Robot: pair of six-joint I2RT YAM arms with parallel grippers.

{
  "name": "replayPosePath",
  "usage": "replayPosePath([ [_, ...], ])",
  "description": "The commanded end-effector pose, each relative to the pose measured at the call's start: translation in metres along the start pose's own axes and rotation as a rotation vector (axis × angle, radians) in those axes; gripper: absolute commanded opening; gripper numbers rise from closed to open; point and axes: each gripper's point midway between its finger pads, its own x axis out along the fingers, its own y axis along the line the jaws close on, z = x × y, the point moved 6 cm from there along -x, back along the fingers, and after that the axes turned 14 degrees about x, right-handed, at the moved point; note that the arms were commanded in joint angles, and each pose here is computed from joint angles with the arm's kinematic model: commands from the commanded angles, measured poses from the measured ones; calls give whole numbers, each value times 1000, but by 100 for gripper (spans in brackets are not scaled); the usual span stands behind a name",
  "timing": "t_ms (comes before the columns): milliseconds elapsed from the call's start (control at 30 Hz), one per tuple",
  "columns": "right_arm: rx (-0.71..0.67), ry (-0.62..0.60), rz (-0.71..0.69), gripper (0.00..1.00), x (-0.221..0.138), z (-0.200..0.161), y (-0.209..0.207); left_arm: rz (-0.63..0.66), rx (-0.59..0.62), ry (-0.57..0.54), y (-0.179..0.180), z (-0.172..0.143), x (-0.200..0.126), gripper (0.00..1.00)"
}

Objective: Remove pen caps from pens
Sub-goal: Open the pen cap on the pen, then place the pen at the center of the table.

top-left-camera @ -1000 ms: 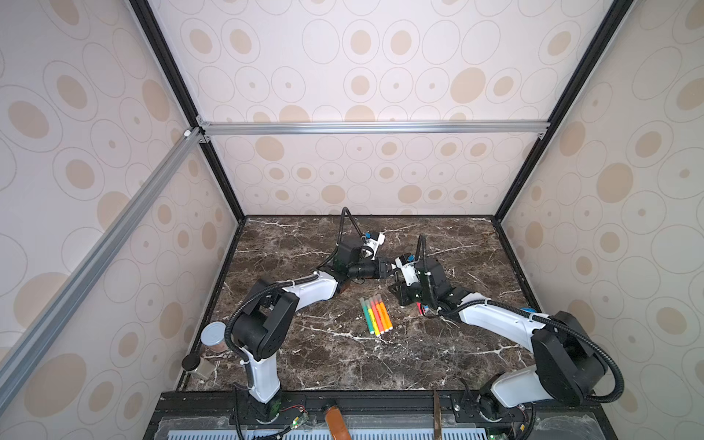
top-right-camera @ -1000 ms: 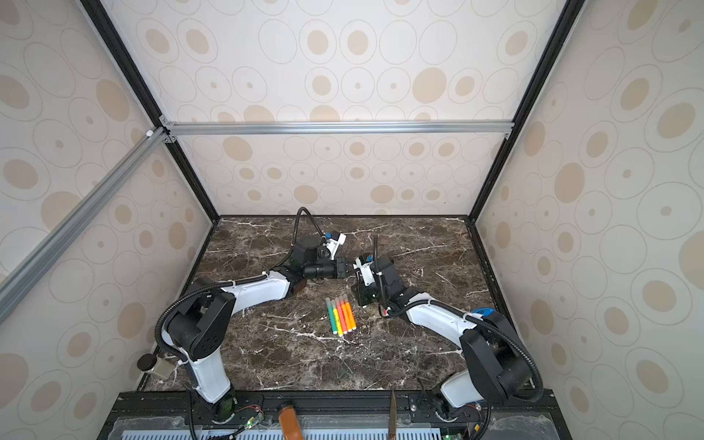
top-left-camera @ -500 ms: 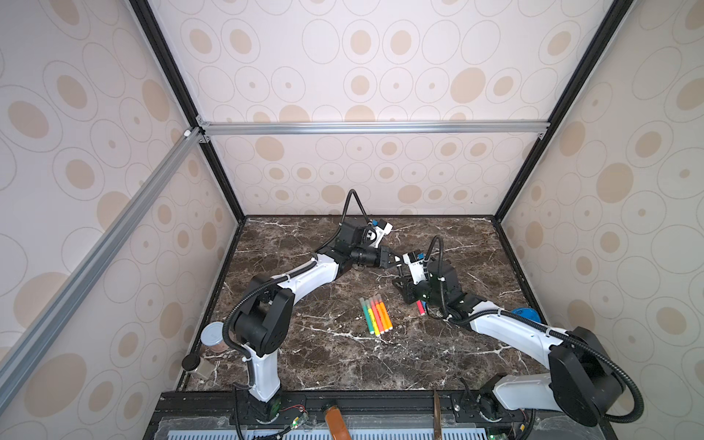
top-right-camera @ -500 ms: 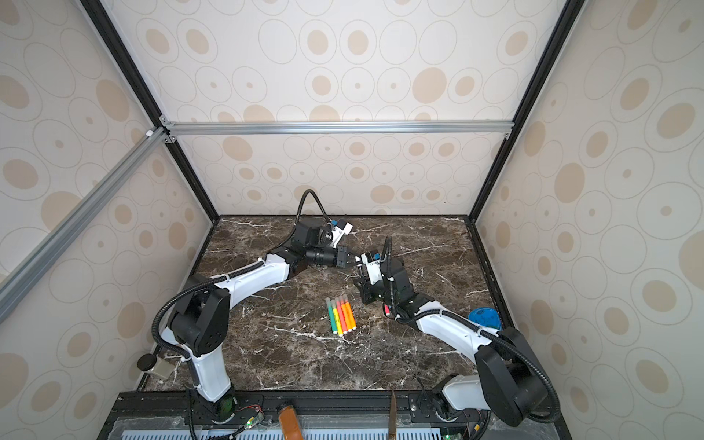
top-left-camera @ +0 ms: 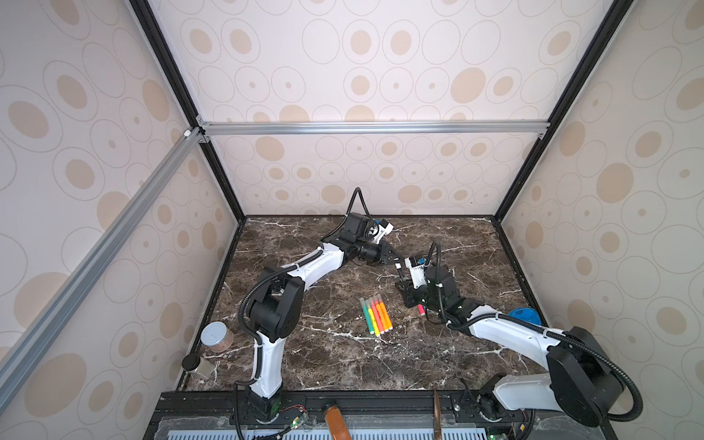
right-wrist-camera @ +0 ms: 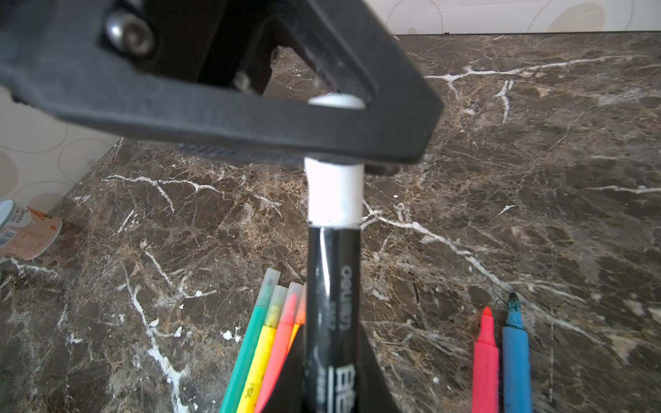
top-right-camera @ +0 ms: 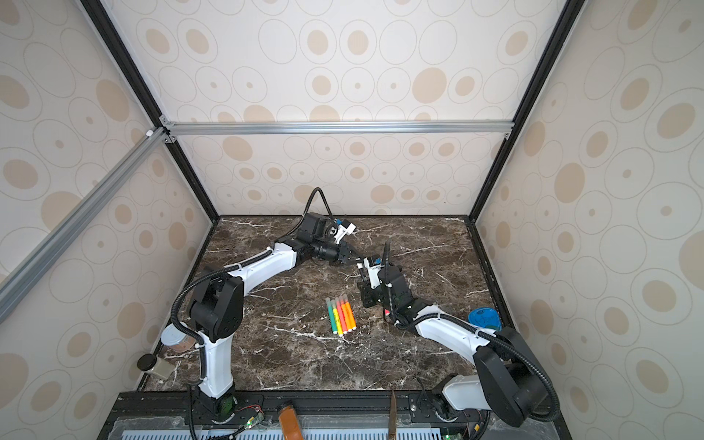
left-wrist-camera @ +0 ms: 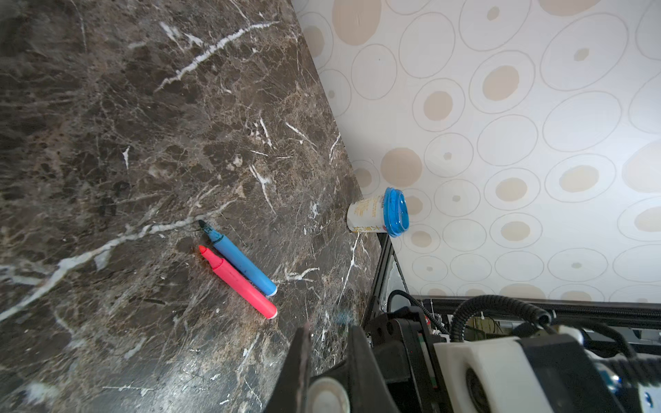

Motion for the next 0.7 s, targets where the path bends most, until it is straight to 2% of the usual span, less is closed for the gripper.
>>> replayPosePath([
  [0,-50,388,108,0,-18,-87,9,393,210,-510,55,114,-110,0],
  [167,-31,350,61,0,-20,-82,5,399,209,-533,56,115,-126,0],
  [367,-34,304,-20,0,-18,-66,0,415,212,-506,56,100,-131,0],
  [533,19,277,-122,0,-14,-47,-12,514,167,-447,72,74,-147,0],
  [667,64,326,-231,0,-1,-41,-27,620,124,-395,86,50,-167,0],
])
